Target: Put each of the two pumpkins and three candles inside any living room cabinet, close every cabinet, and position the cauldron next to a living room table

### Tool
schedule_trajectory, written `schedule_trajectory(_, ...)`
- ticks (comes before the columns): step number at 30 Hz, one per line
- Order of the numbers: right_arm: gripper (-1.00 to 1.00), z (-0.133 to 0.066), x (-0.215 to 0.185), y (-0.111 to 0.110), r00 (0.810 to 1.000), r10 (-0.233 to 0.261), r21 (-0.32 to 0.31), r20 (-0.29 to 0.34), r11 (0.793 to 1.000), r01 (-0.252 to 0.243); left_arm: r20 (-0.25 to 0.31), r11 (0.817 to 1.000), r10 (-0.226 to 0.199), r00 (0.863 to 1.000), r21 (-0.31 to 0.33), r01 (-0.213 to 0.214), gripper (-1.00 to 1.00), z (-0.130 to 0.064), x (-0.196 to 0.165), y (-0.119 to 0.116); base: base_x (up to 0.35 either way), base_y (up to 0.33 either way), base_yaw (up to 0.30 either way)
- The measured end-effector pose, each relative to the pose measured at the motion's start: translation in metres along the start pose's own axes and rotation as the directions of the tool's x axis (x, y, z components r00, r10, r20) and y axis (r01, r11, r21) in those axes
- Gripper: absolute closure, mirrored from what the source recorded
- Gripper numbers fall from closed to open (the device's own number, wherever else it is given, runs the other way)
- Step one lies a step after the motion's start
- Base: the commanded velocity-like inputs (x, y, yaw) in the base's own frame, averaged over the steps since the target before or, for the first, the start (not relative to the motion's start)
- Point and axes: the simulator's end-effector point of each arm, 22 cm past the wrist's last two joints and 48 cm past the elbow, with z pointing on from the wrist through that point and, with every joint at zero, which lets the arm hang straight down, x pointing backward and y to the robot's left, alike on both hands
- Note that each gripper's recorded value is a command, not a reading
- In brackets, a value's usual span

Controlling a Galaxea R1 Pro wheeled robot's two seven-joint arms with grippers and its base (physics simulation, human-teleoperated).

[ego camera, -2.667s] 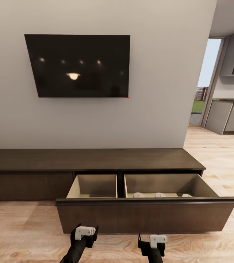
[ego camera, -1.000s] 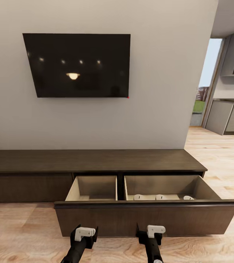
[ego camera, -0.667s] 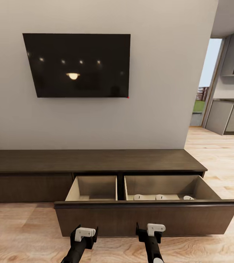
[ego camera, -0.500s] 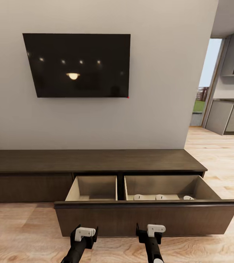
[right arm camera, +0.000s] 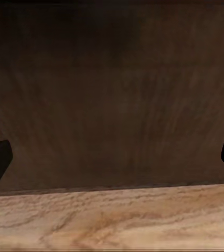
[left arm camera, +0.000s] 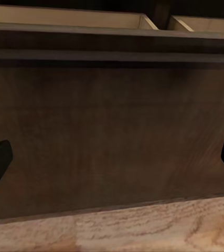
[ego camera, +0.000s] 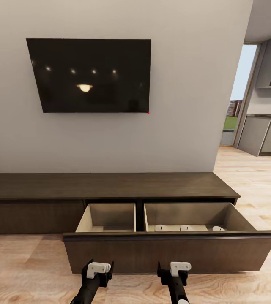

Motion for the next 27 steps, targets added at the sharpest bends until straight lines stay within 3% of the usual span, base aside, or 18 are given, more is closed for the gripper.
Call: schedule_trajectory(27, -1.00, -0.0002, 0.0010, 0.0000, 1.000, -0.002, 0.000, -0.004, 1.000, 0.002, -0.008, 1.000, 0.002, 1.000, -0.001, -0.002, -1.00, -0.0006, 0.0034, 0.0003, 0.086, 0.000, 0.000)
